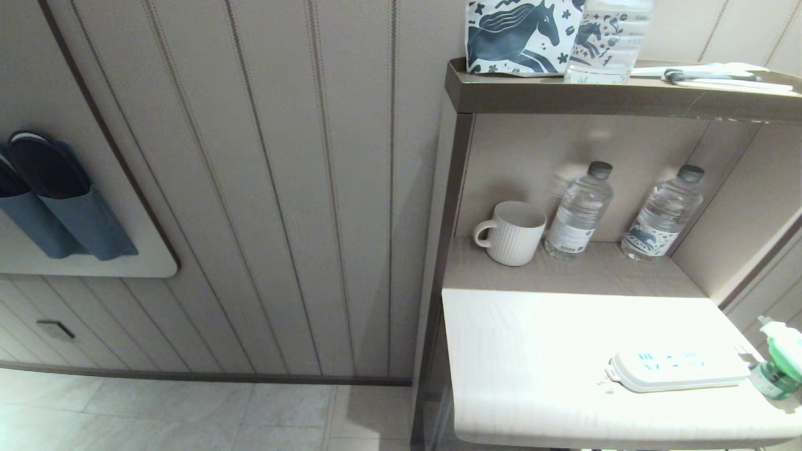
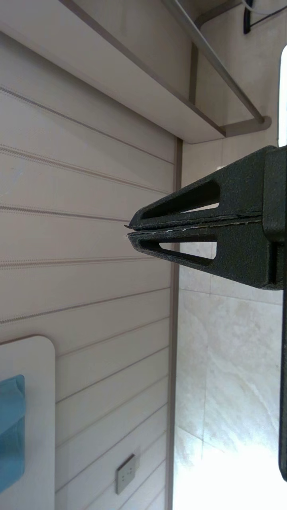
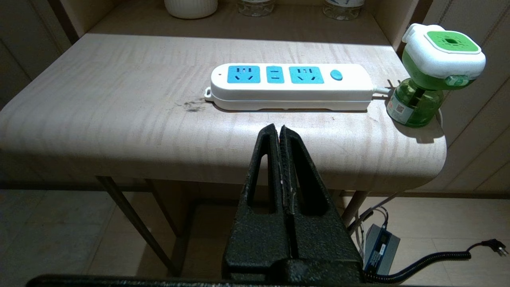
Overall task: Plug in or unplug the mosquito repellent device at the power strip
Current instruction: Pick up the mosquito repellent liquid
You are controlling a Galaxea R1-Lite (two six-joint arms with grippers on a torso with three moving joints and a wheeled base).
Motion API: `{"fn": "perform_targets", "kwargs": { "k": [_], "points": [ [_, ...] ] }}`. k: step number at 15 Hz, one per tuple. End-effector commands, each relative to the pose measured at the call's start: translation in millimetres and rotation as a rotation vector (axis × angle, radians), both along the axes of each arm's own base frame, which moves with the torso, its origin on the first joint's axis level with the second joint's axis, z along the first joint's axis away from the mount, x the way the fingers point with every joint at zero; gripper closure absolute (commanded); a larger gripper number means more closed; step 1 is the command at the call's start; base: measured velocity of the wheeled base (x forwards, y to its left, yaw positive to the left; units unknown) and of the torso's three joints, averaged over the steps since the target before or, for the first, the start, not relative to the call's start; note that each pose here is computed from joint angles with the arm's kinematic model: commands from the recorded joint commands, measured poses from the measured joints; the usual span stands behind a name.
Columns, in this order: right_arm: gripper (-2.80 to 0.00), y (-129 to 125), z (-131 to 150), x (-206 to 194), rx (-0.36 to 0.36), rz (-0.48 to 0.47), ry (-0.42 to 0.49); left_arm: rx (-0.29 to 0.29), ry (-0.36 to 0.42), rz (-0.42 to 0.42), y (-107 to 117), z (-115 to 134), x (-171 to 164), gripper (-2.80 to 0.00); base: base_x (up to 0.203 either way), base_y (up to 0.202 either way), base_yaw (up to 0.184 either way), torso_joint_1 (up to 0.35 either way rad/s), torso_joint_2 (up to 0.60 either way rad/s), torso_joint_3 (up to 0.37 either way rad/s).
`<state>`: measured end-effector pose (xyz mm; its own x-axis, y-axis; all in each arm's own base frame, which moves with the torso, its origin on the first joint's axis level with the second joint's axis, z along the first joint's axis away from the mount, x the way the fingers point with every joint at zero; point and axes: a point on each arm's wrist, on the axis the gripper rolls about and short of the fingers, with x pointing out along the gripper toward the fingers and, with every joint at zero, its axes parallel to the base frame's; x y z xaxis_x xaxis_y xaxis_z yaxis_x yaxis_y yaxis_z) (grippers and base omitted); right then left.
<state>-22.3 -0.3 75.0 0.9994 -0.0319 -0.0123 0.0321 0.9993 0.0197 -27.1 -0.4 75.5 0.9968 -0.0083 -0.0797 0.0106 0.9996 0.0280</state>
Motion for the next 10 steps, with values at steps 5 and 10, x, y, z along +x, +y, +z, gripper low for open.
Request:
{"fn": "perform_targets", "kwargs": {
  "k": [5,10],
  "points": [
    [0.00,0.0,0.1,-0.1,-0.002,0.001,-0.003,0.000,0.001,-0.001,0.0,0.1,0.0,0.00,0.000,0.000,0.000,0.000,0.00,0.000],
    [0.00,0.0,0.1,-0.1,-0.002,0.001,-0.003,0.000,0.001,0.001,0.0,0.1,0.0,0.00,0.000,0.000,0.000,0.000,0.00,0.000]
  ]
}}
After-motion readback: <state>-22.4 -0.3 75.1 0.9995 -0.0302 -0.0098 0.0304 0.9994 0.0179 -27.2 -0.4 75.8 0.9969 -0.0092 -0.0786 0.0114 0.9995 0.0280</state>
